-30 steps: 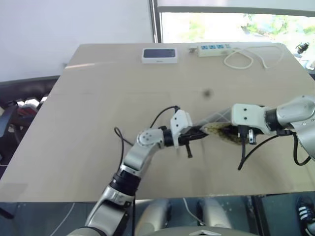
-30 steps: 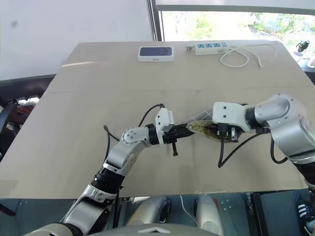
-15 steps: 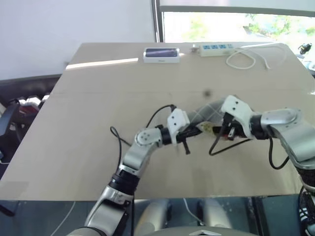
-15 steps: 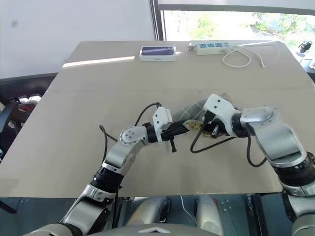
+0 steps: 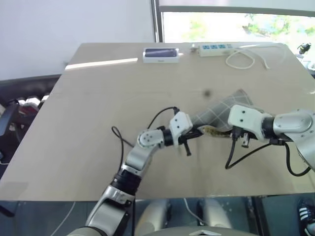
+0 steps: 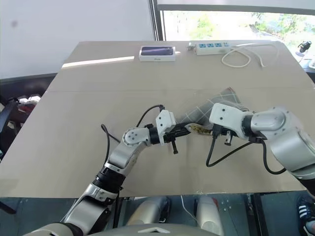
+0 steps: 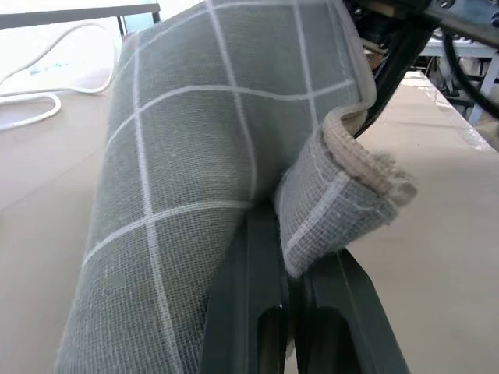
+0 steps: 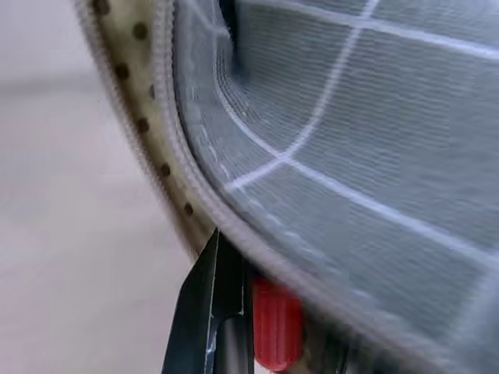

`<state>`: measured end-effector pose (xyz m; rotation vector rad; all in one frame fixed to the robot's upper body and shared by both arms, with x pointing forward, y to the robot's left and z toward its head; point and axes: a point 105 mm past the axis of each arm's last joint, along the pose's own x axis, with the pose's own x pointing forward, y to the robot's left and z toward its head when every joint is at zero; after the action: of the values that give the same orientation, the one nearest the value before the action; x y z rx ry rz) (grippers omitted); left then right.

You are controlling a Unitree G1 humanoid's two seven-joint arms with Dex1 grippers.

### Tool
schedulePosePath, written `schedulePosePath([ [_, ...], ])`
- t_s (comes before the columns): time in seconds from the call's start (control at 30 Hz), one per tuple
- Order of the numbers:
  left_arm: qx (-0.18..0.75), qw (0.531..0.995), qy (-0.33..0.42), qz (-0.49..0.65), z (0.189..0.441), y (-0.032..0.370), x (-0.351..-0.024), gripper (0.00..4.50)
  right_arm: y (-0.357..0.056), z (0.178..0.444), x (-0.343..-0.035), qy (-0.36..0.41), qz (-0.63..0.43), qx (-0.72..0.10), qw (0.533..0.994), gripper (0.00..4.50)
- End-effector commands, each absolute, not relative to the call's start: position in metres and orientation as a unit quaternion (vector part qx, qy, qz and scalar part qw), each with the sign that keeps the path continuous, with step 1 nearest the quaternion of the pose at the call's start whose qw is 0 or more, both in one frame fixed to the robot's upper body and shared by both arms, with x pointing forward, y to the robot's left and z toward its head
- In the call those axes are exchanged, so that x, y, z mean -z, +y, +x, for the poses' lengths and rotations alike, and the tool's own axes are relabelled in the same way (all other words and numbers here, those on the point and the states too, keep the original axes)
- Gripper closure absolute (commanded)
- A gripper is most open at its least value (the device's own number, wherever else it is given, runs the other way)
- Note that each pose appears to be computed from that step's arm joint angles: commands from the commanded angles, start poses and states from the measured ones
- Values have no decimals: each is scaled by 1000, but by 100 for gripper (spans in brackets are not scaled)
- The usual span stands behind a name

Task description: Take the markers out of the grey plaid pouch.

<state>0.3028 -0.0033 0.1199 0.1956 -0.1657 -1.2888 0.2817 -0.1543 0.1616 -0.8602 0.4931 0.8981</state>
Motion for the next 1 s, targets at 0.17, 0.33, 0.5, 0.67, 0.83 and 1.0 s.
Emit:
schedulePosePath([
  [0.17,586,798,-98,97,309,-6,-129,450,-134,291,-172,218,-175,-401,872,418],
  [0.33,581,802,-101,98,311,-6,-129,450,-136,299,-170,250,-101,-366,891,418],
  [0.5,563,814,-102,98,318,-2,-129,450,-140,293,-156,320,-62,-361,874,418],
  [0.67,548,824,-105,103,324,3,-129,450,-141,280,-160,327,-33,-405,853,418],
  [0.83,537,830,-109,109,332,5,-130,450,-148,273,-160,338,-21,-410,847,418],
  [1.0,522,837,-112,121,340,9,-130,450,-153,267,-160,348,-14,-414,841,418],
])
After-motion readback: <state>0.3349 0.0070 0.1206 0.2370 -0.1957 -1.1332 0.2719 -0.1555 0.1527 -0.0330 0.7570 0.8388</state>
